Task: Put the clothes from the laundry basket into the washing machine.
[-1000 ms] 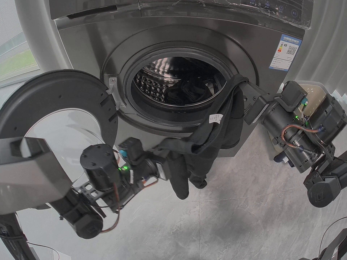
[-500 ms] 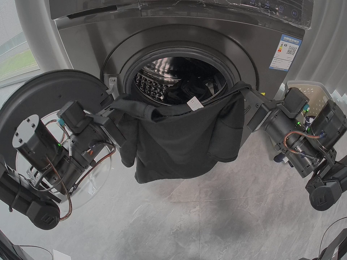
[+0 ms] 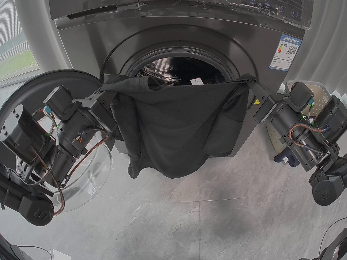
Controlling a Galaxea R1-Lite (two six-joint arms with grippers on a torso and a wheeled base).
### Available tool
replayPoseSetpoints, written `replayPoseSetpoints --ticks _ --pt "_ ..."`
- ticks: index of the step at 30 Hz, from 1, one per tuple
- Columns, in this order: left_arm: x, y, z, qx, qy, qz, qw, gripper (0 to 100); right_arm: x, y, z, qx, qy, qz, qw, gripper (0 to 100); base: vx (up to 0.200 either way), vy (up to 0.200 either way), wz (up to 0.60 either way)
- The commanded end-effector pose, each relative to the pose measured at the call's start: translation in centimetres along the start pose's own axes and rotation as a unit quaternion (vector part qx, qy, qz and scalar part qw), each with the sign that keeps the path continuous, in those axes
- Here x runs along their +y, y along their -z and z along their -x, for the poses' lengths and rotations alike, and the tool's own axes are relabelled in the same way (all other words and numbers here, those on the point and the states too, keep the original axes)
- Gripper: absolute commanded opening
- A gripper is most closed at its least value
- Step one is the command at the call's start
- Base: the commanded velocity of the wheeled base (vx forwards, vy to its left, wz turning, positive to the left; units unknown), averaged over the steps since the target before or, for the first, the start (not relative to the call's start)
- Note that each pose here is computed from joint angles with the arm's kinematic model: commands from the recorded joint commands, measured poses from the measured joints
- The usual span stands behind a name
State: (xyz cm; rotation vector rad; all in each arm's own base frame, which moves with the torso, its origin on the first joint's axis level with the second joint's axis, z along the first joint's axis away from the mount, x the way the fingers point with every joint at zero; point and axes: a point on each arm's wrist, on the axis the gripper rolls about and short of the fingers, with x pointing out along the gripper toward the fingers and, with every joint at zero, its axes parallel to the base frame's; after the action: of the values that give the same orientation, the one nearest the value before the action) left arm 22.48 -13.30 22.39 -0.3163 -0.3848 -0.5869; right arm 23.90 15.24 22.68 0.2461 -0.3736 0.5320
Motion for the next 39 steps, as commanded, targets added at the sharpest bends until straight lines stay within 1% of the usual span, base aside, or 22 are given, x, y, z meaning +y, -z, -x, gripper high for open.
replayPoseSetpoints --ticks 1,8,14,17,22,30,36,37,39 --pt "0.0 -0.1 0.0 -0.002 0.0 0.0 1.0 0 -0.5 -0.7 0.1 -0.011 0.008 0.005 0.9999 0 0.0 0.0 0.0" --pt "0.0 0.0 0.0 -0.001 0.0 -0.001 1.0 0 -0.6 -1.4 0.1 -0.023 0.008 0.008 0.9997 0 0.0 0.0 0.0" --pt "0.1 0.0 -0.1 0.0 -0.001 -0.001 1.0 0 -1.4 -1.7 0.1 -0.026 0.02 0.016 0.9993 0 0.0 0.0 0.0" --pt "0.4 -0.1 0.0 -0.002 -0.007 -0.005 1.0 0 -1.7 -1.9 0.2 -0.028 0.024 0.019 0.9991 0 0.0 0.0 0.0" --pt "0.6 -0.1 -0.2 -0.003 -0.01 -0.006 0.9999 0 -2.1 -1.9 0.1 -0.029 0.029 0.023 0.9989 0 0.0 0.0 0.0" --pt "0.6 -0.1 -0.1 -0.004 -0.01 -0.006 0.9999 0 -2.1 -1.9 0.1 -0.029 0.029 0.023 0.9989 0 0.0 0.0 0.0" --pt "0.3 0.1 -0.2 0.0 -0.001 -0.003 1.0 0 -2.0 -1.8 0.2 -0.027 0.028 0.022 0.999 0 0.0 0.0 0.0" --pt "0.0 0.2 -0.2 0.003 0.006 -0.001 1.0 0 -1.8 -1.7 0.2 -0.025 0.025 0.02 0.9992 0 0.0 0.0 0.0" --pt "-1.1 0.7 -0.4 0.009 0.025 0.008 0.9996 0 -1.5 -1.1 0.3 -0.014 0.021 0.017 0.9995 0 0.0 0.0 0.0"
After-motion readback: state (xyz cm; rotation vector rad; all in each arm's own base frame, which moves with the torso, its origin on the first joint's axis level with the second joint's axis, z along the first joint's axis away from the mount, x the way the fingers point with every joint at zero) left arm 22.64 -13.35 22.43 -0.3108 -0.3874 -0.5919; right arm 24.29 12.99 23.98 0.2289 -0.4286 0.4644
